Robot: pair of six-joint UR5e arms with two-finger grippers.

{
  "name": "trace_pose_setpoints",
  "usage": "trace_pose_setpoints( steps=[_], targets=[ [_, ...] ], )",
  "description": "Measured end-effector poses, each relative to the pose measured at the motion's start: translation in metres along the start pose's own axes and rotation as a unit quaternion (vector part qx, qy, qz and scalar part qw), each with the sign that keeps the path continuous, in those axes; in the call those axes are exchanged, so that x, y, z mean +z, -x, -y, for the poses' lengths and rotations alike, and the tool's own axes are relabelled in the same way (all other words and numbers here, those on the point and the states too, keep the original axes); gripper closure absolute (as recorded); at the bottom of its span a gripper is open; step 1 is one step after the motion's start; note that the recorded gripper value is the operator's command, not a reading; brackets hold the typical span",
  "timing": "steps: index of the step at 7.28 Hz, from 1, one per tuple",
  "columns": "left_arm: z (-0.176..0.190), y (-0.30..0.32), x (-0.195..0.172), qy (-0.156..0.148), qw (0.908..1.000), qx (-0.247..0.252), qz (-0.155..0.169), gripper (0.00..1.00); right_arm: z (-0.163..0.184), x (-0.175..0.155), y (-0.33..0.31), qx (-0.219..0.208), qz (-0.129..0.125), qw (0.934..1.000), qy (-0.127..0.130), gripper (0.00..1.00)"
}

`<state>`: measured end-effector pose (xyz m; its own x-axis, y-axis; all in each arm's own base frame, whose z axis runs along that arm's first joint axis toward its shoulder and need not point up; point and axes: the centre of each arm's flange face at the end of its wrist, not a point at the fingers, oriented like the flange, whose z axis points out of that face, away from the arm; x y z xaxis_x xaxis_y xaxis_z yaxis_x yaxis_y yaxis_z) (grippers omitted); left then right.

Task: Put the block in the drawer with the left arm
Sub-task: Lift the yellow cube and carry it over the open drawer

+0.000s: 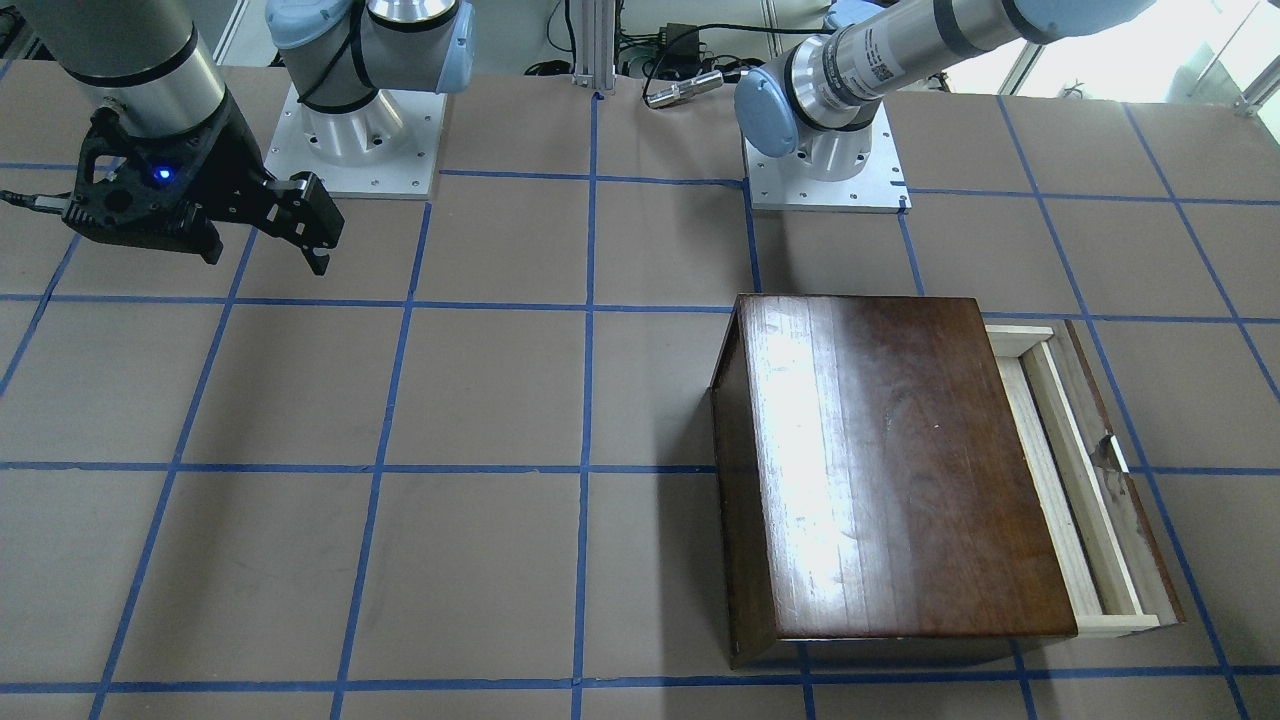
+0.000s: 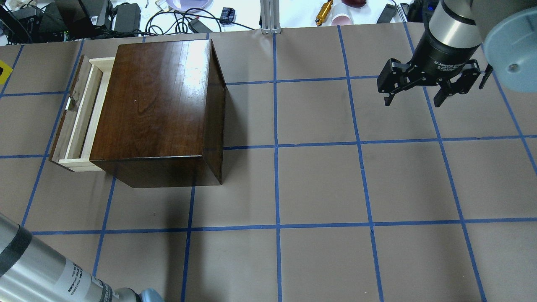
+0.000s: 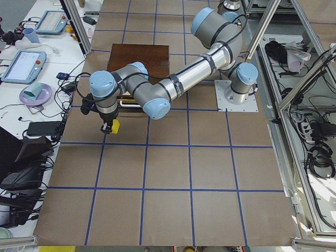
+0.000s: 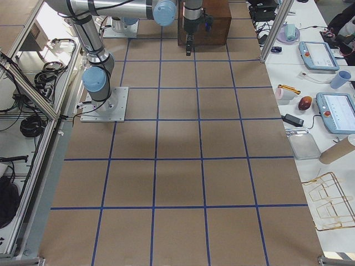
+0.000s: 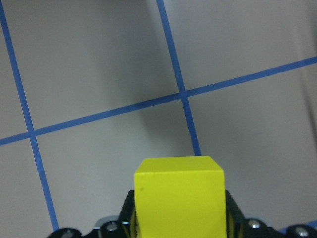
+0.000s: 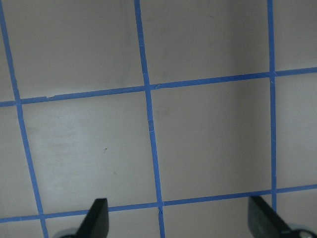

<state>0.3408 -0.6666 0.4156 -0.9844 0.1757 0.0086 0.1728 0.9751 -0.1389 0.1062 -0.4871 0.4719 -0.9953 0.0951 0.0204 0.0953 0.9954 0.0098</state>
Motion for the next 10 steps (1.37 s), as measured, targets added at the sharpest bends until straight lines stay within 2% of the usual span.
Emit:
trace_pose_setpoints(
  steps=[2,4,7,10],
  targets=[
    [0.01,-0.052,-0.026,0.003,0.9995,-0.031,-0.002,1.0,0.0,0.0,0.0,0.0,0.0,1.0,0.0,0.0],
    [0.024,-0.104,-0.034,0.006,0.9982,-0.06,-0.005,1.0,0.0,0.0,0.0,0.0,0.0,1.0,0.0,0.0],
    [0.039,-0.179,-0.02,0.019,0.9932,-0.114,-0.017,1.0,0.0,0.0,0.0,0.0,0.001,1.0,0.0,0.0],
    [0.038,-0.206,0.008,0.039,0.9895,-0.136,-0.028,1.0,0.0,0.0,0.0,0.0,0.0,1.0,0.0,0.0]
  ],
)
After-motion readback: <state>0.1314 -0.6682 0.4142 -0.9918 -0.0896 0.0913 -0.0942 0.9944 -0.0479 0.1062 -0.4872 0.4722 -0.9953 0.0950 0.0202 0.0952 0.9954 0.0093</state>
